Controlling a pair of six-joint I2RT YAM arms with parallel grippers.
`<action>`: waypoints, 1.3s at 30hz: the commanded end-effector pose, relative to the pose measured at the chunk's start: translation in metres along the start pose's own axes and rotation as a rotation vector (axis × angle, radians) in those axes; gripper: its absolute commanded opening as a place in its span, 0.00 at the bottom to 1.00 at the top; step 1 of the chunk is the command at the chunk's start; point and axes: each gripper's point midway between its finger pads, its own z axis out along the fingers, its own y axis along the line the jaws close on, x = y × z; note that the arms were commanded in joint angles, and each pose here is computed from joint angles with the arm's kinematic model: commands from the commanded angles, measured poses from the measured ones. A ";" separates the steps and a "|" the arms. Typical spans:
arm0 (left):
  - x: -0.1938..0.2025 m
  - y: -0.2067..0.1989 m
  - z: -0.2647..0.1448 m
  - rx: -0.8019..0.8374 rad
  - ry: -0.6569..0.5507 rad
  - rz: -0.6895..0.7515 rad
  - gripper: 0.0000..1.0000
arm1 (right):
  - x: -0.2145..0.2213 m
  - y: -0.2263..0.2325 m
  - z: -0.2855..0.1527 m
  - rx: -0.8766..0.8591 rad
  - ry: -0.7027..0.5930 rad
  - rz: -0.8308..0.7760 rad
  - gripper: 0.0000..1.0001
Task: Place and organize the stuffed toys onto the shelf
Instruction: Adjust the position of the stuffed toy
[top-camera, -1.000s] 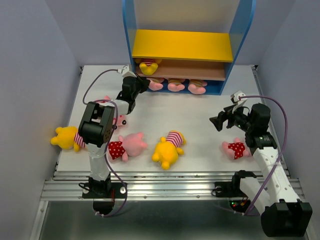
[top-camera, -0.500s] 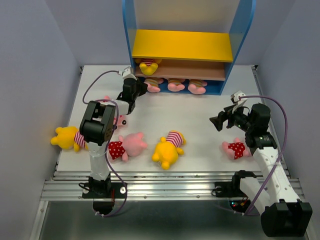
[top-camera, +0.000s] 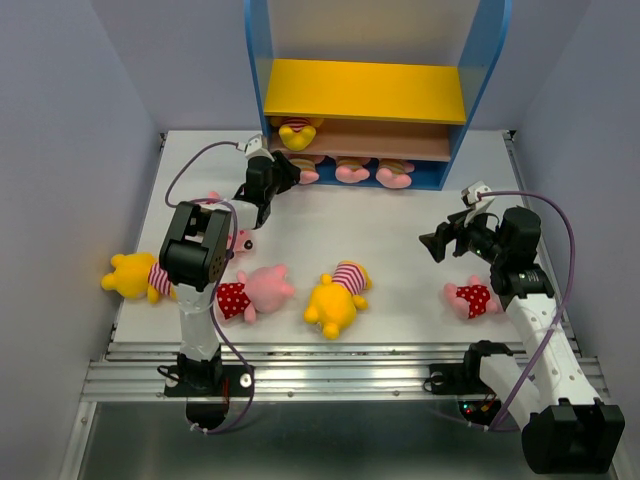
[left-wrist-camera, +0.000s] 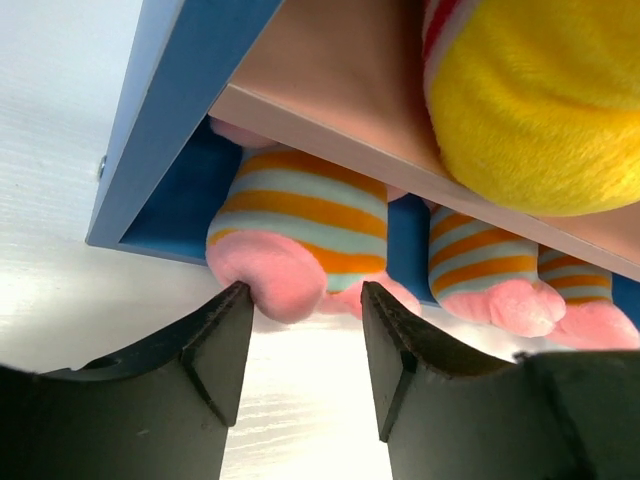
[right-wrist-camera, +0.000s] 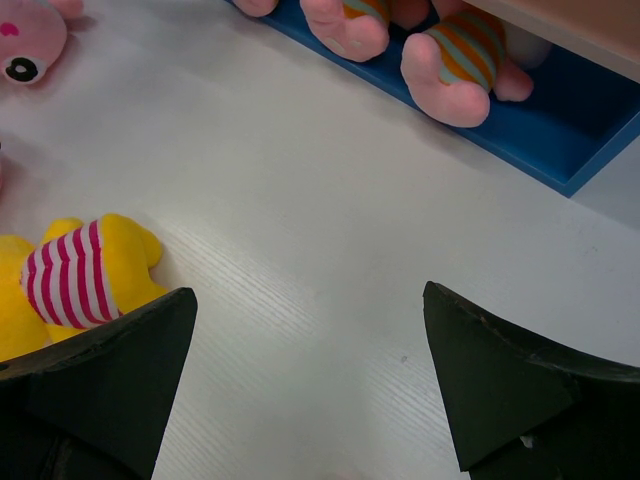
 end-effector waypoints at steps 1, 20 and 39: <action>-0.027 -0.014 0.000 0.030 -0.060 0.018 0.59 | -0.007 -0.006 0.001 0.017 -0.030 -0.035 1.00; -0.048 -0.005 -0.021 0.042 -0.101 0.018 0.99 | -0.006 -0.006 0.001 0.017 -0.029 -0.036 1.00; -0.083 -0.058 -0.113 0.218 -0.080 0.228 0.99 | 0.009 0.022 0.000 -0.163 0.008 -0.106 1.00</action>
